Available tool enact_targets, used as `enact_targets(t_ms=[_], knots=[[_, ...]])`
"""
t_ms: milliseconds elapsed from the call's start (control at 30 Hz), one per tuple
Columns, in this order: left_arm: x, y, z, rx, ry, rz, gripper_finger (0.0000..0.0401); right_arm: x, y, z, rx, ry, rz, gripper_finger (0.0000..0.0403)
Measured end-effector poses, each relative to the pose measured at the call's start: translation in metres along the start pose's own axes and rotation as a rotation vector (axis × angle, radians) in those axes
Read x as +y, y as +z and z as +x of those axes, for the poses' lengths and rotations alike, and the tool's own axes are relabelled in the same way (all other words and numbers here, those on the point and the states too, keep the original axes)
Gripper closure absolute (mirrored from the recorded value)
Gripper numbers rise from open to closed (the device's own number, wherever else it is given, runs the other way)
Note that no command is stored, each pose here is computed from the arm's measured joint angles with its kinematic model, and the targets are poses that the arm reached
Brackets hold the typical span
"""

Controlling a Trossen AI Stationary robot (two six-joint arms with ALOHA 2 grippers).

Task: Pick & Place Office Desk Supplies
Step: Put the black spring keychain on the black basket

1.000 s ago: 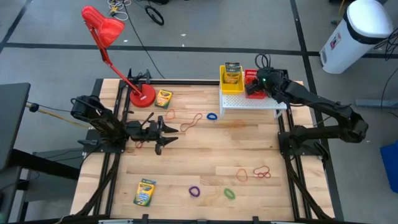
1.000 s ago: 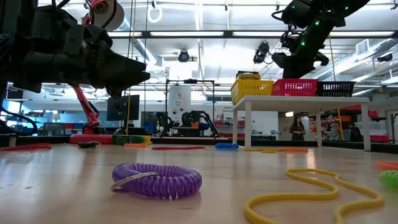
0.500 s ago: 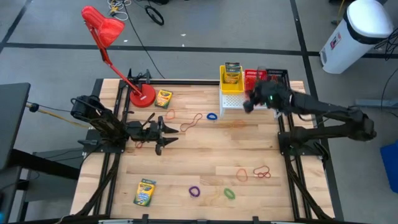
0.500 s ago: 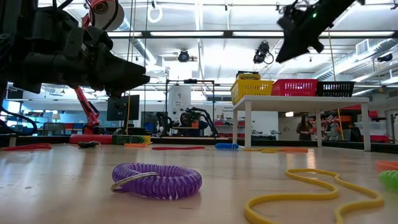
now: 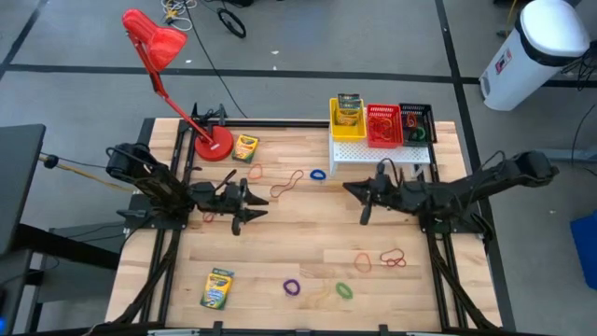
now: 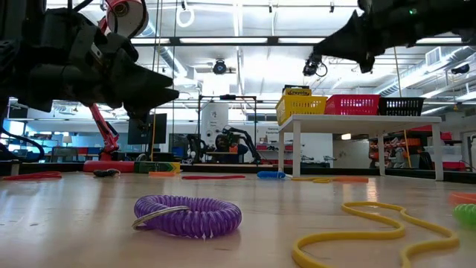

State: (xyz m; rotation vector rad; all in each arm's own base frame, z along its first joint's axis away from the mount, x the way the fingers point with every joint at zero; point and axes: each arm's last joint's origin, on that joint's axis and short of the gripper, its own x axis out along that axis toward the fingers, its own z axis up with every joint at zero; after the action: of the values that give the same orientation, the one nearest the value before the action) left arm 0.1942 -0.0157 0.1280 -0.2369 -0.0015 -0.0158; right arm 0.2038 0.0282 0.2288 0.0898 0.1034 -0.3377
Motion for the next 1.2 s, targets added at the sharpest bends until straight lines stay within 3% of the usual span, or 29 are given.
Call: enact_targets(t_ms=[100, 300, 433, 567, 867, 1033, 1200], knots=[[0.000, -0.001, -0.001, 0.025, 0.007, -0.031, 0.0276, 0.001, -0.010, -0.005, -0.055, 0.005, 0.029, 0.0393], [0.001, 0.003, -0.004, 0.067, 0.049, -0.045, 0.0375, 0.004, -0.022, -0.011, -0.030, 0.032, 0.012, 0.0399], [0.000, 0.006, -0.009, 0.134, 0.076, -0.056, 0.0394, 0.009, -0.027, -0.016, -0.017, 0.063, -0.004, 0.0397], [0.000, 0.010, -0.006, 0.305, 0.148, -0.083, 0.0369, 0.013, -0.028, -0.018, -0.018, 0.088, -0.053, 0.0396], [-0.007, 0.051, 0.001, 0.791, 0.433, 0.039, 0.0298, 0.015, -0.029, -0.019, -0.007, 0.137, -0.121, 0.0396], [0.000, 0.047, -0.011, 1.050, 0.538, 0.018, 0.0262, 0.015, -0.029, -0.019, -0.006, 0.138, -0.123, 0.0394], [0.017, 0.038, -0.018, 1.134, 0.595, 0.019, 0.0207, 0.015, -0.029, -0.019, -0.005, 0.138, -0.124, 0.0393]])
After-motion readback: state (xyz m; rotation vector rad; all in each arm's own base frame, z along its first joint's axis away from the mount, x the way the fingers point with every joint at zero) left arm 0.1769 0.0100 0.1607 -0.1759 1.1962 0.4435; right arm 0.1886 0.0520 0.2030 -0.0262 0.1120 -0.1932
